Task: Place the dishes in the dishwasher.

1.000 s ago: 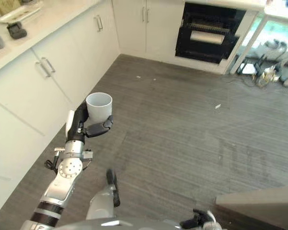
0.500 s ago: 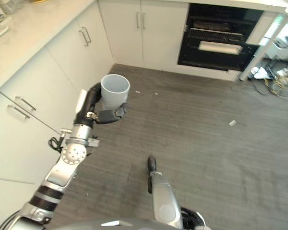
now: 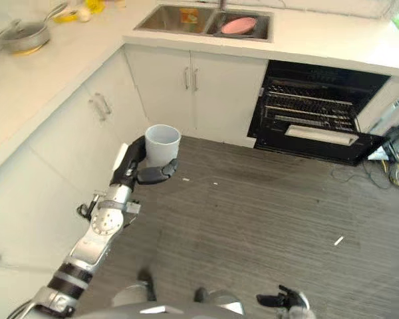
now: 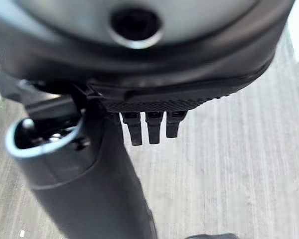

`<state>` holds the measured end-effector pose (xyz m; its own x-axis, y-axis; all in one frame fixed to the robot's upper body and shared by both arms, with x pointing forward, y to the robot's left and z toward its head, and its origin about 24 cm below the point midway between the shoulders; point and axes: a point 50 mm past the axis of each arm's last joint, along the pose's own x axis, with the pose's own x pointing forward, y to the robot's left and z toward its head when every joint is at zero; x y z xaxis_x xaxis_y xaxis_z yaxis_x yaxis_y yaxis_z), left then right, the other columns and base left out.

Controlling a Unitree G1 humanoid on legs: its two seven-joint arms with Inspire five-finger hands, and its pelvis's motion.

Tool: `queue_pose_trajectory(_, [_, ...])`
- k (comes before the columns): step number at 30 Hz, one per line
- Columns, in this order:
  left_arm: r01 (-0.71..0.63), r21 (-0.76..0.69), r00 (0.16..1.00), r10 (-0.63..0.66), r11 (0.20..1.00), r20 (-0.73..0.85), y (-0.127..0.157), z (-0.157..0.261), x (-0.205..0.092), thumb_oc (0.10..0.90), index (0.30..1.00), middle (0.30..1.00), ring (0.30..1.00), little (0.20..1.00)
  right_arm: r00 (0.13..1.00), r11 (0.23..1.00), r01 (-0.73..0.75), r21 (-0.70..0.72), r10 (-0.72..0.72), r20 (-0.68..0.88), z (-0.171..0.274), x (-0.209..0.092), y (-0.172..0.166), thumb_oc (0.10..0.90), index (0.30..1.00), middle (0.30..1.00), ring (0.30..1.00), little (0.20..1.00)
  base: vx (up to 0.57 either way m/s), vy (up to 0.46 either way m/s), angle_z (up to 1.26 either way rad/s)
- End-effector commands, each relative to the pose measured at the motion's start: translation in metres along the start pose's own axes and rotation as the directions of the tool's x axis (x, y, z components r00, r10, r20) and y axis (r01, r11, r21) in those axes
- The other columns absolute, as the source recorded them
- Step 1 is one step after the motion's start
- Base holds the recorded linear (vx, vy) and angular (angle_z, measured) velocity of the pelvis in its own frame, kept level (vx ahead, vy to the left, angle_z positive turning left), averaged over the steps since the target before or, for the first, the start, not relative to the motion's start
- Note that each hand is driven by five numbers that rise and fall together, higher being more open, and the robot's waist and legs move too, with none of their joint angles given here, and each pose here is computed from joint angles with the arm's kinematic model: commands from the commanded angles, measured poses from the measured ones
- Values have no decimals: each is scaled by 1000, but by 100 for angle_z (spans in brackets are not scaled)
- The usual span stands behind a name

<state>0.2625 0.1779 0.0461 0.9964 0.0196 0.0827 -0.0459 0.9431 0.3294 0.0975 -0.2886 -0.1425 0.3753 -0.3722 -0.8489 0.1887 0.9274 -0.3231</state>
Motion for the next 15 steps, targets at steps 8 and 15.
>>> queue_pose_trajectory(8, [-41,-37,916,52,998,399,16,85,14,400,300,300,300,300,953,986,-34,162,-17,303,43,-13,11,800,900,900,900,900,319,227,-112])
queue_pose_trajectory(15, [-109,-39,895,115,993,431,20,92,18,400,300,300,300,300,737,972,17,235,-171,654,119,-50,-25,800,900,900,900,900,257,212,-78])
